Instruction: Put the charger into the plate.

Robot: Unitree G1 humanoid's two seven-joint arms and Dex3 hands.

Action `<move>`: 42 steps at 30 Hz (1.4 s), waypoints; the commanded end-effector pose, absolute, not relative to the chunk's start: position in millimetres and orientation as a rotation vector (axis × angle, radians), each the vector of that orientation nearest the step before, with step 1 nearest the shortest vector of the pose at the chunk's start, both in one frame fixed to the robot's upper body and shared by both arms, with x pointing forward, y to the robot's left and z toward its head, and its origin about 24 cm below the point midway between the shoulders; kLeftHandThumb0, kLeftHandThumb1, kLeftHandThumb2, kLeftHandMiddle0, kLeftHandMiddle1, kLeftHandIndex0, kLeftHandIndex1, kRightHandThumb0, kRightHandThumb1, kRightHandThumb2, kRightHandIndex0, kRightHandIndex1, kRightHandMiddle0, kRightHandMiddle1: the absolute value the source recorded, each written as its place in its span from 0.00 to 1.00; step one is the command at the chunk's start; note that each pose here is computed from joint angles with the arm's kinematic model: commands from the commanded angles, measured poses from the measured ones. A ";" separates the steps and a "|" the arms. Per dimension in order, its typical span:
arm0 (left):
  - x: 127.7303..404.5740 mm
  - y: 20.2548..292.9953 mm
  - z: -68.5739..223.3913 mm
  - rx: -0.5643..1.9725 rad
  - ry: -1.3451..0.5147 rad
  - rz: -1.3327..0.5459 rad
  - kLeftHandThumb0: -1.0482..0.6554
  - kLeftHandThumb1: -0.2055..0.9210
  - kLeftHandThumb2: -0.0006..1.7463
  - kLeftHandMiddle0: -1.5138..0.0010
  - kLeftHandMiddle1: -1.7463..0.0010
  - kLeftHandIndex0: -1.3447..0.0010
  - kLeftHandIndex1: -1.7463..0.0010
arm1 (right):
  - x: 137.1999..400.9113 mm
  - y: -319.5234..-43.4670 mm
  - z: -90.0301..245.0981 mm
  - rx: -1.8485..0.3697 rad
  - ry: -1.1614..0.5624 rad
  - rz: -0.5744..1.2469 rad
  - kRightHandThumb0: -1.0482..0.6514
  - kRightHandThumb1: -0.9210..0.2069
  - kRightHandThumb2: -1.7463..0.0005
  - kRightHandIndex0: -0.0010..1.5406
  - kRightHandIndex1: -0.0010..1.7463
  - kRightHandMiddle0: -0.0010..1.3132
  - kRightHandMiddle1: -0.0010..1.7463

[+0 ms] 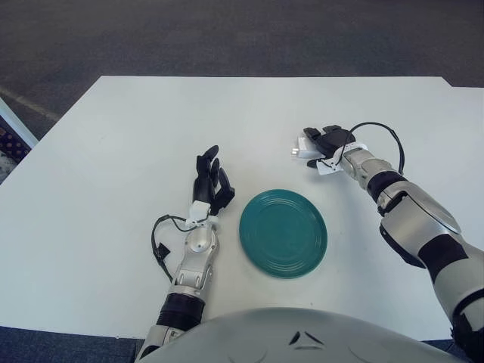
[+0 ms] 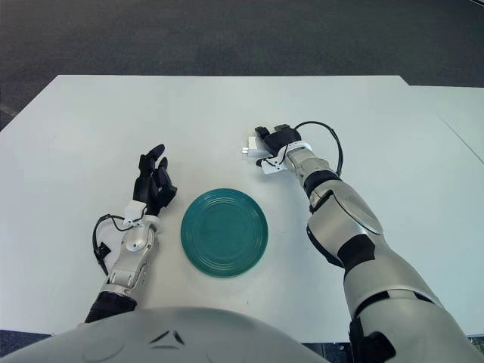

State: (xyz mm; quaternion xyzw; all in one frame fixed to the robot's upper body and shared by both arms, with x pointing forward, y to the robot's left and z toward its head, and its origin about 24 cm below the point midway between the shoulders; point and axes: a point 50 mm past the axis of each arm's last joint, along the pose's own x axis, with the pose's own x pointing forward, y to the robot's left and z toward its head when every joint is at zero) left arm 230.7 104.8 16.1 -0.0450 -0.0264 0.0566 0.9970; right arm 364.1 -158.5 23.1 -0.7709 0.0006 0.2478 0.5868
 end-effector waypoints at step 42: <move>229.3 98.1 13.7 -0.169 -0.056 0.127 0.07 1.00 0.53 0.73 0.98 1.00 0.51 | 339.2 -168.6 -12.4 -1.778 0.084 0.609 0.32 0.00 0.59 0.60 1.00 0.56 1.00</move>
